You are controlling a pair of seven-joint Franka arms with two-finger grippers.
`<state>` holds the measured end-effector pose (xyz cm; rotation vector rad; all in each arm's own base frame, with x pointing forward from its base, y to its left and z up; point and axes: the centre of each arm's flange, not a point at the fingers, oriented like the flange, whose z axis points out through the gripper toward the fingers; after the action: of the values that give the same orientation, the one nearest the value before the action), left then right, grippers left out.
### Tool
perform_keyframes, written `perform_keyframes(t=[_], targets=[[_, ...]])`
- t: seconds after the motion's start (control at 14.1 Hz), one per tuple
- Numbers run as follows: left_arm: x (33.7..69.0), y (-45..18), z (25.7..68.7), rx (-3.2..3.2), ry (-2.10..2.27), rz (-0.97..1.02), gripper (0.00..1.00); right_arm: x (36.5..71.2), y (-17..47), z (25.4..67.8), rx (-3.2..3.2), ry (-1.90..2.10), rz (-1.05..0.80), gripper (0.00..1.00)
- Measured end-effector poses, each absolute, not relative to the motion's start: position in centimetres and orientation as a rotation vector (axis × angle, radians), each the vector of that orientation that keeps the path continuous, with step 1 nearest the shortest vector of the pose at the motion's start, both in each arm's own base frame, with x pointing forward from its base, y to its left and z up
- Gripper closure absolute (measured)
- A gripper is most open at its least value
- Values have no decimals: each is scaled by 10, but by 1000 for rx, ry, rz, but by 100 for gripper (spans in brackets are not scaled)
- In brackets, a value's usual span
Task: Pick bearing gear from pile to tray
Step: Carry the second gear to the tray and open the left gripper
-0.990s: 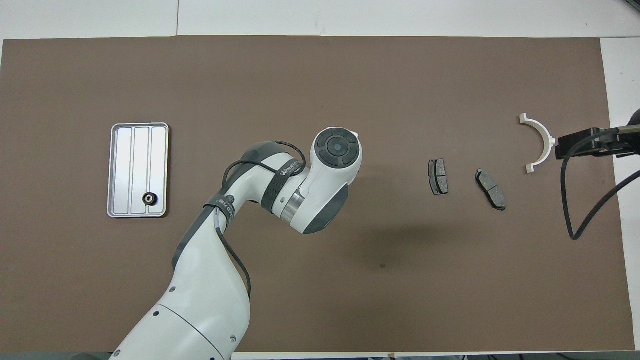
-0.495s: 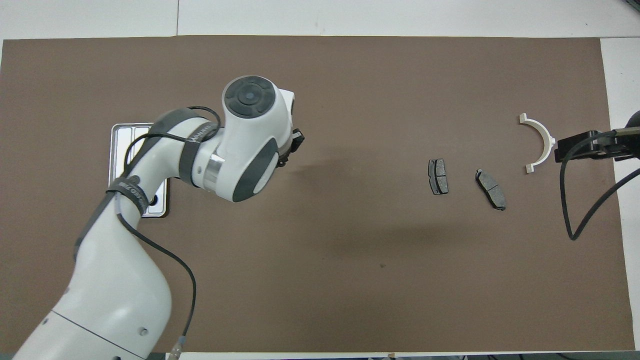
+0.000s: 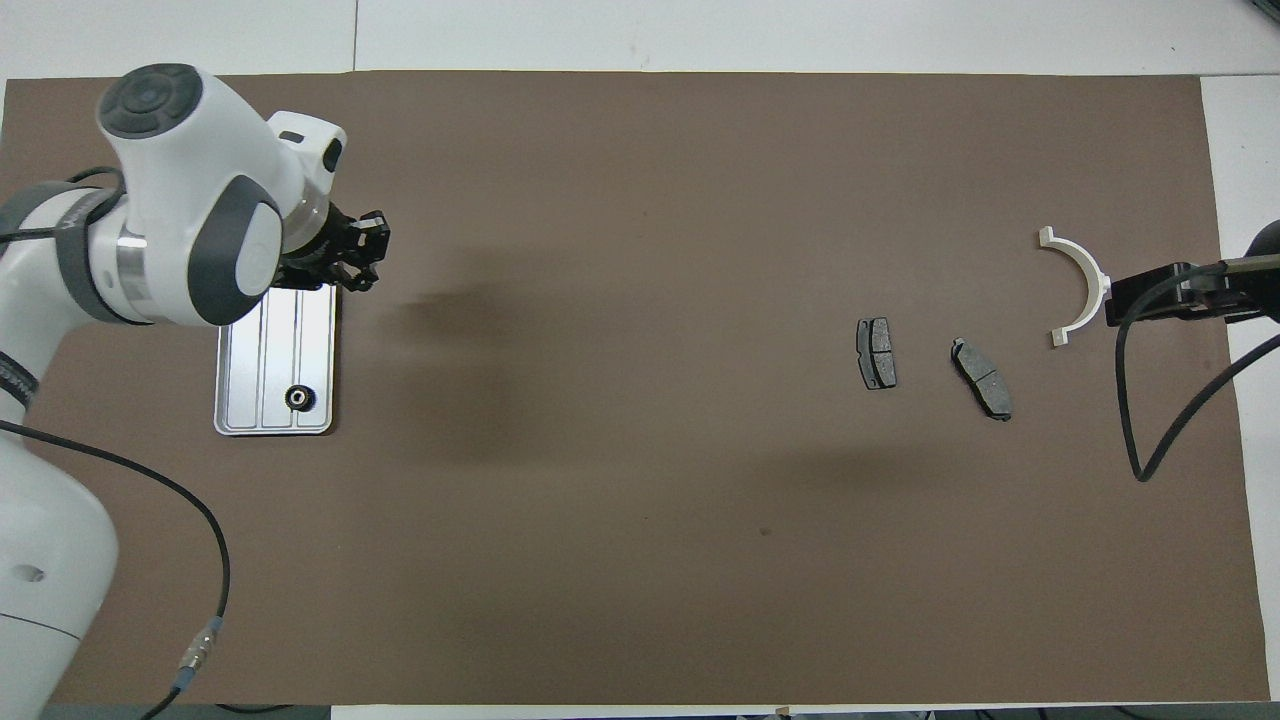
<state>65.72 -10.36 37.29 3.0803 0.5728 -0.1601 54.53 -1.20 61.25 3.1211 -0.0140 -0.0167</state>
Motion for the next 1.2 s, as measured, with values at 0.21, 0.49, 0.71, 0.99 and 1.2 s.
perform_keyframes(t=[0.21,0.49,0.71,0.99,1.2], targets=[[664,-46,372,3095,497,-140,77,545,-12,612,3121,-14,-19,0],[664,-28,363,3118,419,-120,77,545,-12,611,3121,-15,-22,0],[653,-12,342,3122,380,-125,77,545,-12,611,3121,-18,-22,0],[638,6,325,3126,370,-142,77,545,-11,610,3122,-19,-24,0],[629,15,319,3123,388,-128,77,545,-11,608,3122,-19,-30,0]])
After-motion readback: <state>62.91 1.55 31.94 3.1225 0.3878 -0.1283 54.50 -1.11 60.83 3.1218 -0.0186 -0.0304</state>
